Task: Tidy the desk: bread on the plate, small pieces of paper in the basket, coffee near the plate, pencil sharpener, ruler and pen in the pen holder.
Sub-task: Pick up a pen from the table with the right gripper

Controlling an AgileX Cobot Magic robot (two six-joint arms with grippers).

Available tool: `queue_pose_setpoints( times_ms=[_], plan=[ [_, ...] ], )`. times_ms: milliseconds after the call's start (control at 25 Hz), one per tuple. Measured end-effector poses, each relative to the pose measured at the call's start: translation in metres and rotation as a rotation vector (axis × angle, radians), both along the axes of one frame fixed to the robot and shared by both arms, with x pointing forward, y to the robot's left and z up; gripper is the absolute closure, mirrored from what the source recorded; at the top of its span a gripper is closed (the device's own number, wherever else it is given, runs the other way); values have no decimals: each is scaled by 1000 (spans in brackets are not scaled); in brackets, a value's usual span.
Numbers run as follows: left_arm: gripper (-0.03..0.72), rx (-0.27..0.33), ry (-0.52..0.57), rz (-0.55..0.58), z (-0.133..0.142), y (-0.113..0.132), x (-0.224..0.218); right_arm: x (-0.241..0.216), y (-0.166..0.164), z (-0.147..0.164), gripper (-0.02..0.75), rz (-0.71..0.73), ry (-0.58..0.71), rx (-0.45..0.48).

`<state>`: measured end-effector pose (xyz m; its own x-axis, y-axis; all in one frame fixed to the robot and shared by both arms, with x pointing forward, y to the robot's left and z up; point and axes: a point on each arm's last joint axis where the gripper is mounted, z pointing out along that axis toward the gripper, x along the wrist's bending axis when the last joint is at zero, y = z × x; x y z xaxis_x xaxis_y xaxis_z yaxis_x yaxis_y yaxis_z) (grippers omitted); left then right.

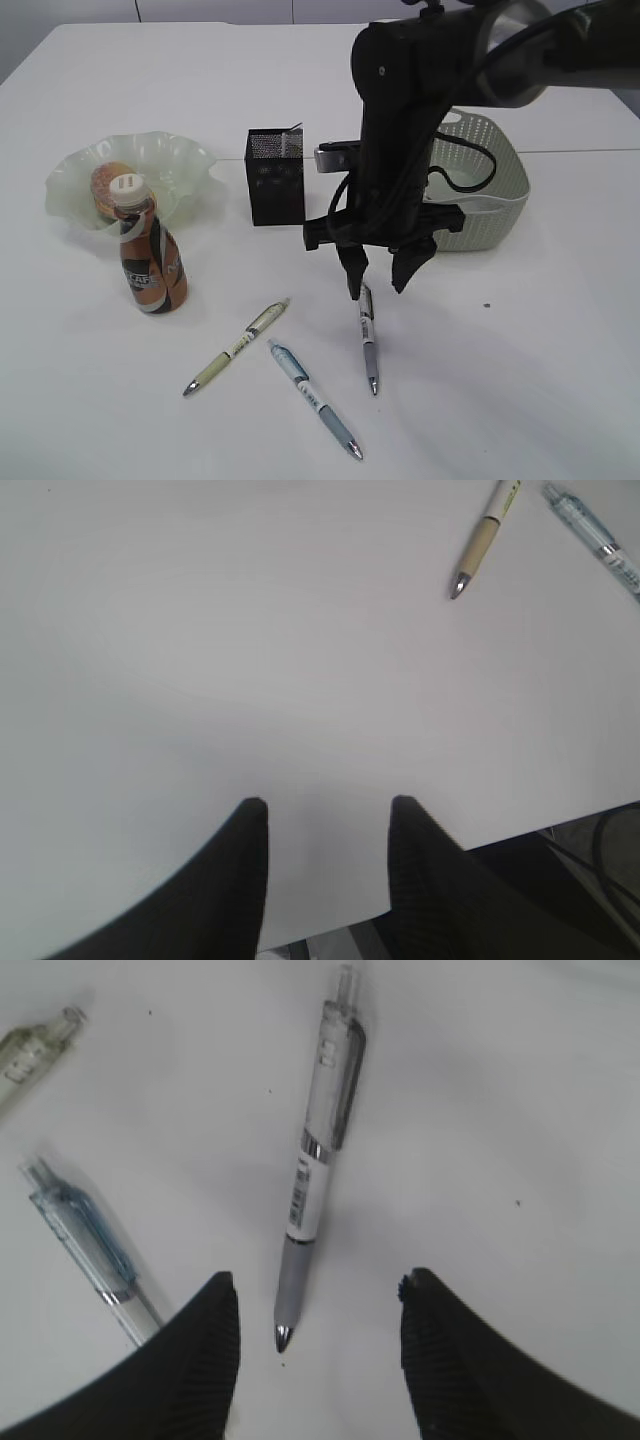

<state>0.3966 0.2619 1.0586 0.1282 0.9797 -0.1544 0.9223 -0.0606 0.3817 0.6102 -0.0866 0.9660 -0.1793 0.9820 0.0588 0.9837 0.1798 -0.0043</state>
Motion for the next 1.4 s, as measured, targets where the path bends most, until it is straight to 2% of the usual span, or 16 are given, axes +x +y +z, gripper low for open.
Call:
queue_pose_setpoints(
  times_ms=[320,720,1400],
  plan=[
    [390,-4,-10,2,0,0,1,33,17,-27,353,-42,-17,19],
    [390,-10,-48,7,2,-1,4,46,8,-54,353,-113,30,17],
    [390,-12,-68,8,3,-1,6,49,3,-58,353,-119,24,-6]
  ],
)
